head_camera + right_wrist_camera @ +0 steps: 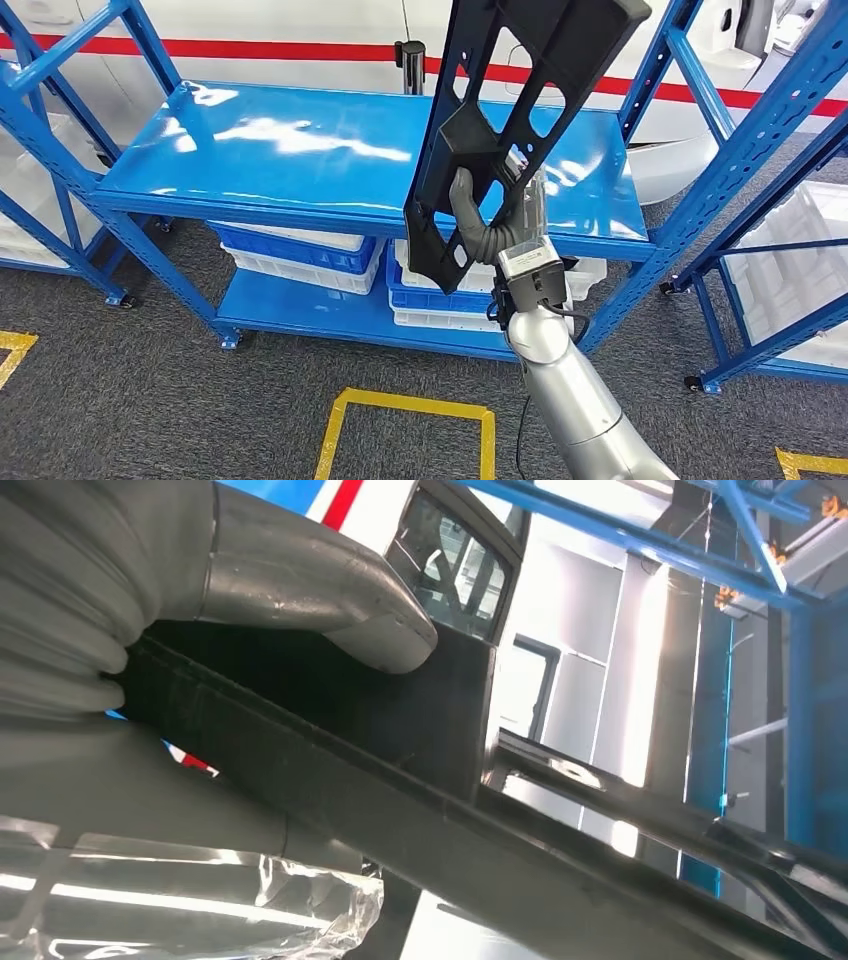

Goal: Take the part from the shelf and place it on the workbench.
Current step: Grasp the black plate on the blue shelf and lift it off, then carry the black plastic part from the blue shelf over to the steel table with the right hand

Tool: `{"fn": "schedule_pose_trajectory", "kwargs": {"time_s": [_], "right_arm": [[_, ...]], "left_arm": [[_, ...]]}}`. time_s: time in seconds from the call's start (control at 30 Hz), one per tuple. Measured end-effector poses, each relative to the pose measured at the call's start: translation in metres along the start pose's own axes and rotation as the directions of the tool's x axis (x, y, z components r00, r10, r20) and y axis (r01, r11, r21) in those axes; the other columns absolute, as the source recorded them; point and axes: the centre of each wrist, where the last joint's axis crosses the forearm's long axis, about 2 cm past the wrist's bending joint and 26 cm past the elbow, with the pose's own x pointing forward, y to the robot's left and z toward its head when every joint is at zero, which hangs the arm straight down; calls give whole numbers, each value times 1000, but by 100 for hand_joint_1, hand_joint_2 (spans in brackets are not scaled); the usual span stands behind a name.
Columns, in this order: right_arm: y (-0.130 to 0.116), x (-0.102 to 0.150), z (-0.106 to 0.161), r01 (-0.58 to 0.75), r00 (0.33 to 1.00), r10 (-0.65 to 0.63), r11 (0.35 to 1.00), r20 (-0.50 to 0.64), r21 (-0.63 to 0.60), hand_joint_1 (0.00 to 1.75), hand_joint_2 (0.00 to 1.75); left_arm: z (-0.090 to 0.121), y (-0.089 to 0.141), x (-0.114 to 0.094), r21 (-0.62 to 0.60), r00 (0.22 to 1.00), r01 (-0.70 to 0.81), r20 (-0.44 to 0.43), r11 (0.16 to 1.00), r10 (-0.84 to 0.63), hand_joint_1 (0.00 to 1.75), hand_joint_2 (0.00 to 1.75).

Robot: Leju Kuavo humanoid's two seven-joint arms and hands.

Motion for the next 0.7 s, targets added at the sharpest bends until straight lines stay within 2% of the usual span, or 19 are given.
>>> {"fn": "schedule_pose_trajectory", "kwargs": {"time_s": [0.3,0.7], "right_arm": [[-3,-2,7,-6,1000,6,1000,-9,1,175,175],[-6,0,3,-5,1000,5,1000,2,-6,175,175]], "left_arm": [[0,-1,0,-7,1000,1,1,1000,-1,0,175],[0,0,0,-10,1000,1,5,1000,0,0,175]]}}
